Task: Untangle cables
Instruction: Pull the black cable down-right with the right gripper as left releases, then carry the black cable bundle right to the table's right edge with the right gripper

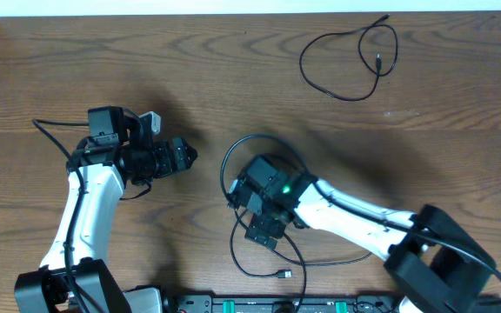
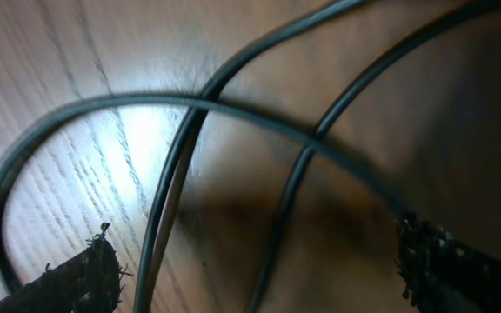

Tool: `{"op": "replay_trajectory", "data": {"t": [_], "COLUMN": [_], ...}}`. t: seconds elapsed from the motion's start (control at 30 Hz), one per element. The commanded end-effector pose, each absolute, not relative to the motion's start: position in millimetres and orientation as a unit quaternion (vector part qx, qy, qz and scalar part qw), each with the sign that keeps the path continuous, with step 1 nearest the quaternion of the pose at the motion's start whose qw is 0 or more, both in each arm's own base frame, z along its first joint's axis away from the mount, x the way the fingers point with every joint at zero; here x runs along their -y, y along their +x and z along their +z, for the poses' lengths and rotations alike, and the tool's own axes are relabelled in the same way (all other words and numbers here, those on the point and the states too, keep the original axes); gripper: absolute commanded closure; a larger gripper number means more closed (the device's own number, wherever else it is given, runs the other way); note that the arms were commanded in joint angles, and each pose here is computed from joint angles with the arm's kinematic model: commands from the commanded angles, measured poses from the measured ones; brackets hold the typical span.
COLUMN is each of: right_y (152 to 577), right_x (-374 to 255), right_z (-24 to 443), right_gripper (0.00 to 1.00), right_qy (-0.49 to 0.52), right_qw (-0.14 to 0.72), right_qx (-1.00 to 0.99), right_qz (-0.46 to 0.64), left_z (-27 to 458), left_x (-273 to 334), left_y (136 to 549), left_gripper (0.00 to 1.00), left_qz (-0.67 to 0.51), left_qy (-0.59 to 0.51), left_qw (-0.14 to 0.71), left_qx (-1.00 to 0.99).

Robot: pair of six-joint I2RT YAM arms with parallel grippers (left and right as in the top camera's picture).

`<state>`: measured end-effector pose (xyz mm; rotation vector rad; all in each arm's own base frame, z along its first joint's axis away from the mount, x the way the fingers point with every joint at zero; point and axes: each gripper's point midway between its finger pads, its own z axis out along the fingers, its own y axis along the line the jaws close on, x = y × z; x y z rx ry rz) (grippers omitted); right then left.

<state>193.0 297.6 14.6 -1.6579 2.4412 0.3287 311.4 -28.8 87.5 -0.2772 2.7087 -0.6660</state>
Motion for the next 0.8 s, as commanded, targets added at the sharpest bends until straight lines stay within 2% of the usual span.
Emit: {"op": "replay_trajectory", "data": {"t": [0.0, 0.2, 0.23, 0.3, 0.37, 0.4, 0.43, 0.63, 0.77], "right_y": [178.5, 152.9, 150.4, 146.2, 146.8, 150.2, 156.2, 210.0, 263.6], "right_x": [-295.2, -294.5, -291.3, -281.8, -271.9, -267.9, -263.1, -231.3, -174.9], "right_z": [-1.3, -17.0, -21.7, -32.8, -43.4, -47.0, -49.5, -41.0, -30.6], "right_gripper": [0.01, 0.01, 0.06, 0.3, 0.67, 0.92, 0.99, 0.99, 0.99], "right_qy": [-0.558, -0.58, -0.578, -0.571, -0.562, -0.552, -0.534, -0.406, -0.277], "right_qw": [0.064, 0.03, 0.022, 0.005, -0.008, -0.008, -0.005, 0.036, 0.044], "right_qx": [-0.824, -0.811, -0.813, -0.819, -0.826, -0.834, -0.846, -0.912, -0.955], "right_qz": [0.082, 0.072, 0.068, 0.058, 0.04, 0.028, 0.013, -0.053, -0.098], "left_z": [88.7, 83.5, 83.3, 82.8, 82.6, 82.6, 82.6, 81.3, 80.7], "left_x": [24.9, 18.2, 18.3, 18.6, 18.8, 18.8, 18.8, 19.6, 19.9], "left_y": [308.6, 303.3, 302.4, 300.9, 300.2, 300.2, 300.2, 295.7, 293.7], "left_gripper": [0.02, 0.02, 0.02, 0.02, 0.02, 0.02, 0.02, 0.02, 0.02], "left_qz": [-0.225, -0.203, -0.203, -0.203, -0.203, -0.203, -0.203, -0.204, -0.204], "left_qy": [-0.104, -0.111, -0.111, -0.112, -0.113, -0.113, -0.113, -0.115, -0.116], "left_qw": [0.169, 0.157, 0.156, 0.152, 0.151, 0.151, 0.151, 0.141, 0.136], "left_qx": [-0.954, -0.96, -0.96, -0.961, -0.961, -0.961, -0.961, -0.962, -0.962]}}
